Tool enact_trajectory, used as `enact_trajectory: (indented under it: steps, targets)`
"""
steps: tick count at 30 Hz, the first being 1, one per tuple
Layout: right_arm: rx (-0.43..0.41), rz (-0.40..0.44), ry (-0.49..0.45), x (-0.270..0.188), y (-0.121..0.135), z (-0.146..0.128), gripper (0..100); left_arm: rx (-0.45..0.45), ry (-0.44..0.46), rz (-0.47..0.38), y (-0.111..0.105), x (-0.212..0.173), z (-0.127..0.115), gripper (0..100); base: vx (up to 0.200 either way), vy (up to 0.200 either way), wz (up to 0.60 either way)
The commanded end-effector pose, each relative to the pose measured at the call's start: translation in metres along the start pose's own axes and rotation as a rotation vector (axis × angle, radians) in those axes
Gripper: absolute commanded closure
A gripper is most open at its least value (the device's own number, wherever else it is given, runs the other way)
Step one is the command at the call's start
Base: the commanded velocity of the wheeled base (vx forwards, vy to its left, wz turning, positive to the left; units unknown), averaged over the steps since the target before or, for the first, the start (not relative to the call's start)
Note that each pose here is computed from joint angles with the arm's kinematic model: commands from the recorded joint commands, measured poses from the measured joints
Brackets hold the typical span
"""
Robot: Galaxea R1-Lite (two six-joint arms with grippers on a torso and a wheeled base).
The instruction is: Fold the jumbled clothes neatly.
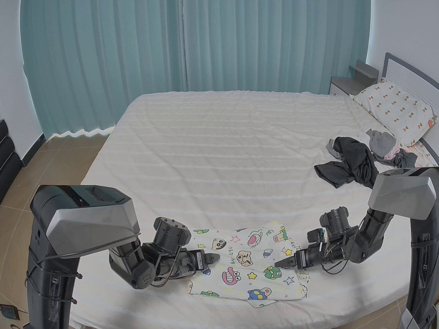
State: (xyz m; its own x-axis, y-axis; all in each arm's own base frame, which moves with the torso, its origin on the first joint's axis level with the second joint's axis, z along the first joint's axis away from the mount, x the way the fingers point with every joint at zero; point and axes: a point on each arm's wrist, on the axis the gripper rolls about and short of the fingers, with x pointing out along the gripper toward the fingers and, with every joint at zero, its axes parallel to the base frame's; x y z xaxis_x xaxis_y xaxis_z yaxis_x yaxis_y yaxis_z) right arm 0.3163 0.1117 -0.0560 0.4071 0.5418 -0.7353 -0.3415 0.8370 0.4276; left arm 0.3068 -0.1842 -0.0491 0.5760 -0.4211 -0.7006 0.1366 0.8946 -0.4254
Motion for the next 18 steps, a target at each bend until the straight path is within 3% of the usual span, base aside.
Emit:
enact_trajectory:
  steps: [1,7,18]
  targets:
    - [0.03,0.011,-0.021,0.01,0.004,-0.002,0,-0.012,-0.001,-0.021,-0.007,-0.001,-0.001,0,0.0,0.0,0.0]
    - [0.073,0.031,-0.049,0.011,0.009,0.001,0,-0.071,0.011,-0.047,-0.008,-0.002,0.0,0,0.0,0.0,0.0]
    - [0.059,0.036,-0.058,0.014,0.015,0.005,0,-0.063,0.023,-0.062,-0.015,-0.004,-0.003,0,0.0,0.0,0.0]
